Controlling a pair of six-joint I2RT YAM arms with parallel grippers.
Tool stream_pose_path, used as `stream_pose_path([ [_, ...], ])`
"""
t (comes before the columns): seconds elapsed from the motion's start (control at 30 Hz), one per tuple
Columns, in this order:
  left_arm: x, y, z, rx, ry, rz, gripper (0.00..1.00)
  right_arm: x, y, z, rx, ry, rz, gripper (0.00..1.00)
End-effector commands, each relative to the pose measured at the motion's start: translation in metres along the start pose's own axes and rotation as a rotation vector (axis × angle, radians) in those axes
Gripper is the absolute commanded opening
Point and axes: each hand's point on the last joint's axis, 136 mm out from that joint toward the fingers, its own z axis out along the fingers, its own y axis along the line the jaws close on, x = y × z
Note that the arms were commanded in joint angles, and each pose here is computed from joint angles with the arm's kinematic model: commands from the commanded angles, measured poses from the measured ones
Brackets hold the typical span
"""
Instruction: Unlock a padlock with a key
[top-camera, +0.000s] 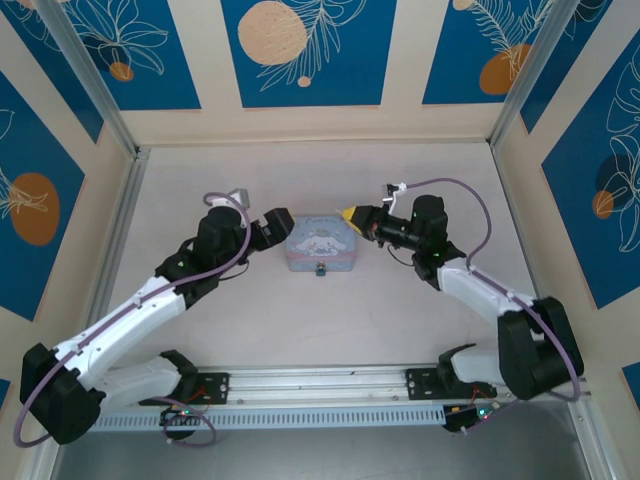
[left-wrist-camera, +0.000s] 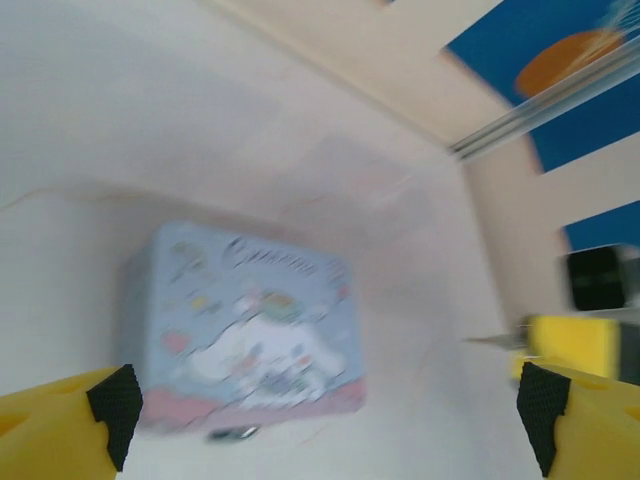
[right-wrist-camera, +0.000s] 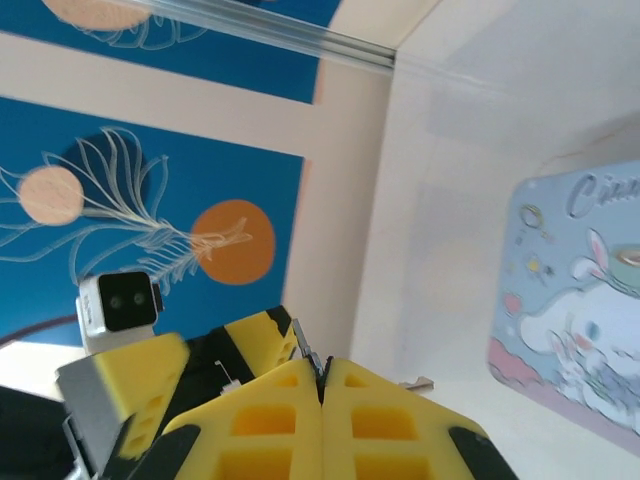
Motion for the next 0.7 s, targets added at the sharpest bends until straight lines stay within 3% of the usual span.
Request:
stream_pose_path([
  [0.0,0.054,0.061,-0.004,-0.179,0.177,0.086,0.95,0.028,-0.042,-0.015,0.18,0.082,-0.007,0.0],
  [0.1,0.086,0.056,0.004,-0.051,0.225,0.139,0.91,0.032,-0.052,-0.02,0.198,0.09,0.015,0.0],
  [0.3,0.117,0.036,0.012,0.115,0.268,0.303,0.92,0.03,-0.058,-0.012,0.182,0.089,0.057,0.0],
  [0.5,0.138,0.035,0.032,0.132,0.292,0.357,0.93,0.026,-0.07,0.001,0.183,0.072,0.101,0.0],
  [0.67,0.155,0.033,0.053,0.12,0.302,0.416,0.87,0.022,-0.079,0.009,0.175,0.054,0.136,0.0],
])
